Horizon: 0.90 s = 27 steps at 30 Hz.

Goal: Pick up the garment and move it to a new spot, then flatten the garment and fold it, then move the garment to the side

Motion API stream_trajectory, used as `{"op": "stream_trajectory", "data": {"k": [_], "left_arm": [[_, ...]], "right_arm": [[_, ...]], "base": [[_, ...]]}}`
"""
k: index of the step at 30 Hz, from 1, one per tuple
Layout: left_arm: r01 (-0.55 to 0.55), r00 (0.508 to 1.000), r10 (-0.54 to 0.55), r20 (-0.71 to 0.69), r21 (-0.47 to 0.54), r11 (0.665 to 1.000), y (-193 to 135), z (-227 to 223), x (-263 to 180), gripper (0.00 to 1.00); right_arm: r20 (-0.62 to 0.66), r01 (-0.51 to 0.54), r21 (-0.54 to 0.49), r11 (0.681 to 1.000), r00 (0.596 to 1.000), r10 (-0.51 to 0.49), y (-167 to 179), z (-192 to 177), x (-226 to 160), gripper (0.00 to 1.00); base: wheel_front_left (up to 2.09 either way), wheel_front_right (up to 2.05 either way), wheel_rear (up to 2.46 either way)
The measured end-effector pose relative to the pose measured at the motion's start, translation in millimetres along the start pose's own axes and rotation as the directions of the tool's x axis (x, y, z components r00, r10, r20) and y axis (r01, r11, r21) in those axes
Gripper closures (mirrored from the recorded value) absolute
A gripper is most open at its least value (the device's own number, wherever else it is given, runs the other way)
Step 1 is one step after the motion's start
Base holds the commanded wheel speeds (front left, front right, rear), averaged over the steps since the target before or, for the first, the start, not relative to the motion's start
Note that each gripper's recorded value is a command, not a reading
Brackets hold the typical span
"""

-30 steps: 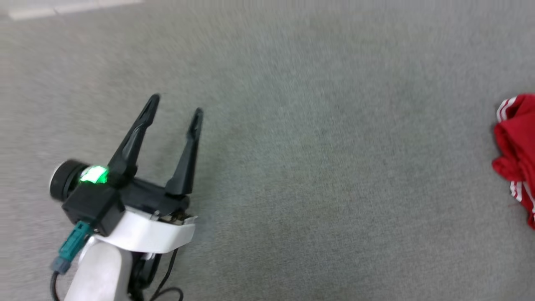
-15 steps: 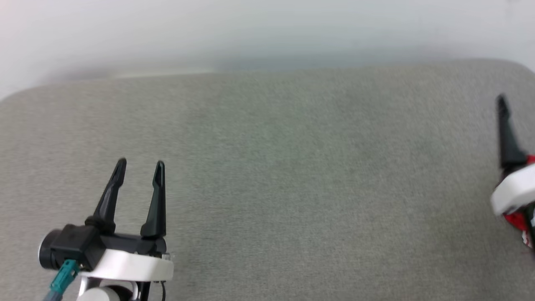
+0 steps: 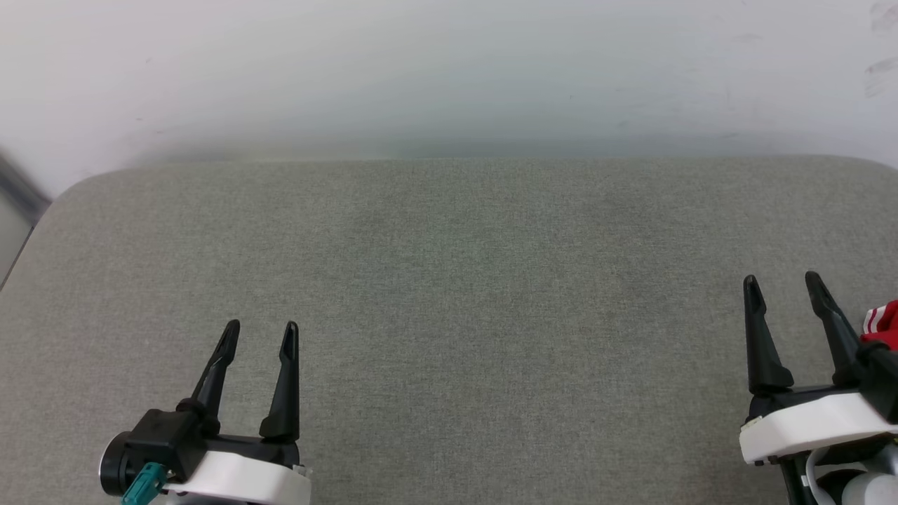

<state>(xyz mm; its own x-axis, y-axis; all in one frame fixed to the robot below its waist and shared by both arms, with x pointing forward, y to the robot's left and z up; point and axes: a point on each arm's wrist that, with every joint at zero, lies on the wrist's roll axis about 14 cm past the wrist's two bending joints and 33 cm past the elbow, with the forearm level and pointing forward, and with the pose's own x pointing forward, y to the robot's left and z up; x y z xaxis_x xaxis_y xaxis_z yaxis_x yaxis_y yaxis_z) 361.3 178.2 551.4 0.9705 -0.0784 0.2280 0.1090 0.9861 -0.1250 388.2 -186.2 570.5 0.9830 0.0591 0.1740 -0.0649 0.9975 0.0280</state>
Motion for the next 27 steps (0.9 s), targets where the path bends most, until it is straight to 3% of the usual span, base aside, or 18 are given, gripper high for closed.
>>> {"op": "stream_trajectory", "data": {"k": [27], "left_arm": [[0.014, 1.0, -0.014, -0.002, -0.013, 1.0, -4, -1, 1, 0.0]], "right_arm": [[-0.023, -0.012, 0.036, 0.999, 1.0, 0.013, 8, -22, -2, 0.0]], "base": [[0.0, 0.0, 0.0]]}}
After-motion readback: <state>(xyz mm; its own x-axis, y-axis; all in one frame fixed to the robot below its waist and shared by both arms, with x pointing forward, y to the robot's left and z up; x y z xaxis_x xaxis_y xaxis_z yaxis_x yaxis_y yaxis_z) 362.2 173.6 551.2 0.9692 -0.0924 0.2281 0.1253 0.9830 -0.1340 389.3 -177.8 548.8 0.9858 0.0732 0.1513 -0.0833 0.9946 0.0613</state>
